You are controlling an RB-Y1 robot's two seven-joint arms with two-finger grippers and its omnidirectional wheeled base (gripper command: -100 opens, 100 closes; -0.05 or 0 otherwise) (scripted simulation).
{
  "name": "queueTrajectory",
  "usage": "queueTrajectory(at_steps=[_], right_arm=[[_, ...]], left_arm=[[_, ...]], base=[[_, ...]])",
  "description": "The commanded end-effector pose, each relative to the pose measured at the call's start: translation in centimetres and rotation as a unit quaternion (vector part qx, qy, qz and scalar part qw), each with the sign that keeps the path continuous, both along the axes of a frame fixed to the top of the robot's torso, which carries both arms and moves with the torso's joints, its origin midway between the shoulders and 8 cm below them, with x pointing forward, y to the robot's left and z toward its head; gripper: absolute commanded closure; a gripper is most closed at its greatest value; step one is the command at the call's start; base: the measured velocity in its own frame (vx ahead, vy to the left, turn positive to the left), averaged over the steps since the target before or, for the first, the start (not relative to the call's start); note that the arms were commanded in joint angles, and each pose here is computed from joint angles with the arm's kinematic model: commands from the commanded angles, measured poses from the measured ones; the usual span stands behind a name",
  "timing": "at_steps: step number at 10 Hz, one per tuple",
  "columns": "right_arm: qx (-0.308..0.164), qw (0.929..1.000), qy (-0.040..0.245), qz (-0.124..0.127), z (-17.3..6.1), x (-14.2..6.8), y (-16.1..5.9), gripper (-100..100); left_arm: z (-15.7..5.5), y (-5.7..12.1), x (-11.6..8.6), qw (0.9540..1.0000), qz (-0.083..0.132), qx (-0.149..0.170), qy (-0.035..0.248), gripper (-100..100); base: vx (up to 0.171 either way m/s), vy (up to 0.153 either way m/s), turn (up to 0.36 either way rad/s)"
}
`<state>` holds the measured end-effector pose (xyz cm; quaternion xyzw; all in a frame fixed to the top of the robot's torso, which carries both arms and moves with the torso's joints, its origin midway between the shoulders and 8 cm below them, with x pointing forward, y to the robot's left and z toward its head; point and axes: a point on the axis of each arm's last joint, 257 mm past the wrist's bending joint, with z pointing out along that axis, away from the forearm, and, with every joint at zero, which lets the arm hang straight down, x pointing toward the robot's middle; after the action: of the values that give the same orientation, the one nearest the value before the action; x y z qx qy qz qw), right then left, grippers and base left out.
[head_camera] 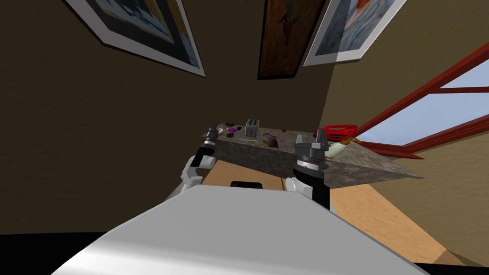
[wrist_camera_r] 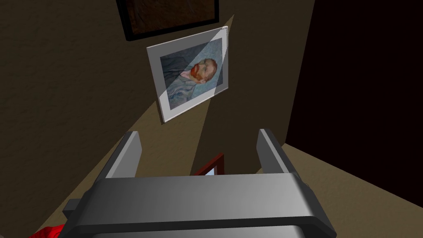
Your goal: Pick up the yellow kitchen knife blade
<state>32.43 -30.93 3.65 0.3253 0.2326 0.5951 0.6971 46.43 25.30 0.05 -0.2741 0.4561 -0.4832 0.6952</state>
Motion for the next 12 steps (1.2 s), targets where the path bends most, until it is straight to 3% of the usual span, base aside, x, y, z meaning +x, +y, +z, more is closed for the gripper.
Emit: queueTrajectory(at_steps=[1,6,8,9,12], right_arm=[[0.0,1.0,0.0,0.0,0.0,0.0,0.0,0],[0.0,1.0,0.0,0.0,0.0,0.0,0.0,0],[0.0,1.0,0.0,0.0,0.0,0.0,0.0,0],[0.0,1.0,0.0,0.0,0.0,0.0,0.0,0],[0.0,1.0,0.0,0.0,0.0,0.0,0.0,0]], left_arm=[[-0.3,-0.1,1.0,0.9999,0.003,0.003,0.016,-100],[-1.7,0.1,5.6,0.9973,0.015,0.017,0.07,-100],[-2.3,0.2,5.9,0.9961,0.018,0.017,0.085,-100],[-2.4,0.2,7.3,0.9947,0.021,0.02,0.098,-100],[-3.4,0.5,8.9,0.991,0.028,0.02,0.129,-100]], base=[[0.0,0.054,-0.031],[0.002,0.05,-0.042],[0.003,0.028,-0.018],[0.005,0.036,-0.043],[0.009,0.034,-0.04]])
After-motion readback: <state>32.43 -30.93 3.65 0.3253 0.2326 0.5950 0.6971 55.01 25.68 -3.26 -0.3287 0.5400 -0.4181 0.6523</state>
